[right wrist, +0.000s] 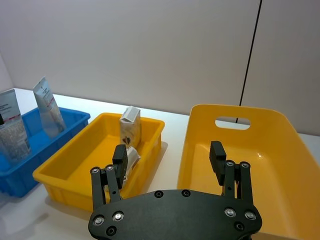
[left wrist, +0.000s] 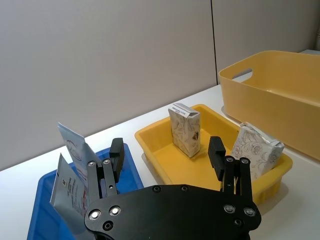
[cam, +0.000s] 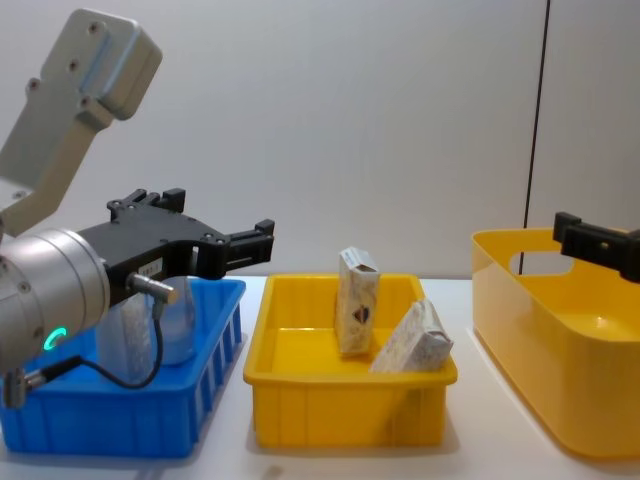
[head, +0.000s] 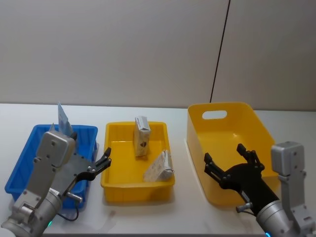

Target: Bimanual collaborative sorting of washing and personal care products

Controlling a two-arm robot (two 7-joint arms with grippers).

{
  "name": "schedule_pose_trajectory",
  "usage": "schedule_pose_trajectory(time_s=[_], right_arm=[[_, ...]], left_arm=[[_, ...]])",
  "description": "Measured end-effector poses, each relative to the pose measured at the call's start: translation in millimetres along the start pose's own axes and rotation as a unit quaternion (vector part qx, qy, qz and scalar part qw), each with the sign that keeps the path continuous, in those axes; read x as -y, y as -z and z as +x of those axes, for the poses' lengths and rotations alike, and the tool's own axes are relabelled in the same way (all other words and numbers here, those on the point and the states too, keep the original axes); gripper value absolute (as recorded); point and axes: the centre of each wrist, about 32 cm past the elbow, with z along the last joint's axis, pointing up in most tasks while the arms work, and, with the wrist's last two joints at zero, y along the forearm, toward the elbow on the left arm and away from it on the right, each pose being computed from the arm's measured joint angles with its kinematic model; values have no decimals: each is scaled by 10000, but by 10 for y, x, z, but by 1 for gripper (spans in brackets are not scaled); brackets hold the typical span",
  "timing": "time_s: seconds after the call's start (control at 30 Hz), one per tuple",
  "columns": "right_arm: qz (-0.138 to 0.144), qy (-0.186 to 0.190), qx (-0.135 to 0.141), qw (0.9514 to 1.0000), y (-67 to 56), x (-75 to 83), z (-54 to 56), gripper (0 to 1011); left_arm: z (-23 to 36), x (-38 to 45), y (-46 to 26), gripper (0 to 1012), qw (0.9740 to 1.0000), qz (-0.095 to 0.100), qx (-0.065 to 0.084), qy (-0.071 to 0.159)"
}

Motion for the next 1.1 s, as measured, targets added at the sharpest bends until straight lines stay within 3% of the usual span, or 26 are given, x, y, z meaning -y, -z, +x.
schedule_pose_trajectory(time_s=[0.2, 0.57, 0.83, 1.1], right_arm=[[-101, -48, 49, 9999, -17, -40, -72, 1004], [-599, -313, 165, 9976, -107, -244, -345, 1004], [-1081, -431, 201, 9930, -130, -451, -512, 1004], [-1493, -395, 141, 9879, -123, -653, -611, 1004]], left_arm=[[0, 0, 0, 1002, 10000, 0, 0, 0], [0, 0, 0, 1001, 10000, 0, 0, 0], [0, 0, 0, 1002, 10000, 0, 0, 0], [0, 0, 0, 1001, 10000, 0, 0, 0]])
